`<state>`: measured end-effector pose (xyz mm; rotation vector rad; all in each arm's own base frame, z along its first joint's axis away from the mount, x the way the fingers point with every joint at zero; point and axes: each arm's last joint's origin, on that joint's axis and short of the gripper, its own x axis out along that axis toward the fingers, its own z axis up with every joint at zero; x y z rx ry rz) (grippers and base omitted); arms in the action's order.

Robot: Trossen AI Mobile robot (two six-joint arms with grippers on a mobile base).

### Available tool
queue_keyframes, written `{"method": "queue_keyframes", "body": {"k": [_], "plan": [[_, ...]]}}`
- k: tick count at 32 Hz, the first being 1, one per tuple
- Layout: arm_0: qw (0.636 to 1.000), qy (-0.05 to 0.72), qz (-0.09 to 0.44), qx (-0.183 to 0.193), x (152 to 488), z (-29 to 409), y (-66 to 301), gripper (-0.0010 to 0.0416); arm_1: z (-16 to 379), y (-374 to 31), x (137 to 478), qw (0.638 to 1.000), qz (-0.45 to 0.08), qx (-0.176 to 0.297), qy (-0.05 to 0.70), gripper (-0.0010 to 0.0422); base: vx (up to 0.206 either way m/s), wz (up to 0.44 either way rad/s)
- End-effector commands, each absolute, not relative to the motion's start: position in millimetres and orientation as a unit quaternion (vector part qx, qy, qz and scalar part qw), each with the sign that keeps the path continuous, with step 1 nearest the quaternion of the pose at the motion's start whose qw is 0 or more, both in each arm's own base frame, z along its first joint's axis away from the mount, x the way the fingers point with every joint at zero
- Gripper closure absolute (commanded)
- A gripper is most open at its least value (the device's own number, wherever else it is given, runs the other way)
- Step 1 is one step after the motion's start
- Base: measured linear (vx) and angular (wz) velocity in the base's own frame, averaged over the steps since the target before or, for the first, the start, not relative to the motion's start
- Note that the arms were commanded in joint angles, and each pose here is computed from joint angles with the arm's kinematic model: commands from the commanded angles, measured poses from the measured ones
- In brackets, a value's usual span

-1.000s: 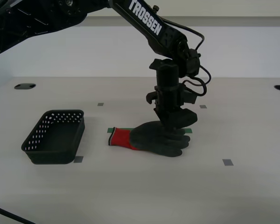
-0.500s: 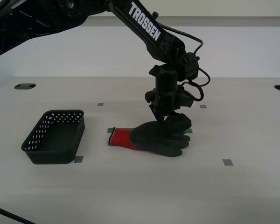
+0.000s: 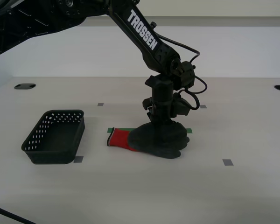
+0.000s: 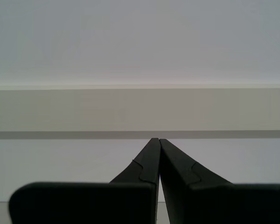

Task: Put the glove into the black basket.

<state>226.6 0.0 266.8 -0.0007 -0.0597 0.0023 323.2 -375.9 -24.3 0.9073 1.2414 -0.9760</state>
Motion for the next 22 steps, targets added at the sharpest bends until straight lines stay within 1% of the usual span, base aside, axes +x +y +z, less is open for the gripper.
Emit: {"method": "queue_keyframes", "body": {"k": [1,2,5,6,7,8,9,10,11,12,15,18,21,22], "plan": [[0.999,-0.033,0.001,0.0,227,268,0,0.0405,-25,-376,322,0.611,-0.422,0.395,0.54,0.0219,0.0,0.0],[0.999,-0.033,0.001,0.0,227,268,0,0.0405,-25,-376,322,0.612,-0.421,0.394,0.541,0.0224,0.0,0.0],[0.999,-0.033,0.001,0.0,227,268,0,0.0405,-25,-376,323,0.614,-0.418,0.391,0.543,0.0297,0.0,0.0],[0.999,-0.033,0.001,0.0,227,268,0,0.0405,-25,-376,323,0.614,-0.419,0.391,0.543,0.0314,0.0,0.0],[0.999,-0.033,0.001,0.0,227,268,0,0.0405,-25,-376,323,0.614,-0.419,0.391,0.543,0.0343,0.0,0.0],[0.999,-0.033,0.001,0.0,227,268,0,0.0405,-25,-376,323,0.615,-0.419,0.391,0.542,0.0403,0.0,0.0],[0.999,-0.033,0.001,0.0,227,268,0,0.0405,-25,-376,323,0.616,-0.418,0.39,0.542,0.0414,0.0,0.0],[0.999,-0.032,0.001,0.0,227,268,0,0.0405,-25,-376,323,0.616,-0.417,0.39,0.542,0.0409,0.0,0.0],[0.999,-0.033,0.001,0.0,227,268,0,0.0405,-25,-375,323,0.618,-0.412,0.393,0.542,0.0416,0.0,0.0],[0.999,-0.033,0.001,0.0,227,268,0,0.0405,-24,-375,324,0.621,-0.401,0.401,0.541,0.0413,0.0,0.0],[0.999,-0.033,0.001,0.0,227,268,0,0.0405,-20,-376,325,0.619,-0.397,0.404,0.544,0.0414,0.0,0.0],[0.999,-0.032,0.001,0.0,227,268,0,0.0405,-6,-378,327,0.611,-0.395,0.406,0.553,0.0414,0.0,0.0],[0.999,-0.032,0.001,0.0,227,268,0,0.0405,6,-379,328,0.61,-0.396,0.405,0.554,0.0414,0.0,0.0],[0.999,-0.032,0.001,0.0,227,268,0,0.0405,20,-380,329,0.615,-0.396,0.403,0.55,0.0414,0.0,0.0]]}}
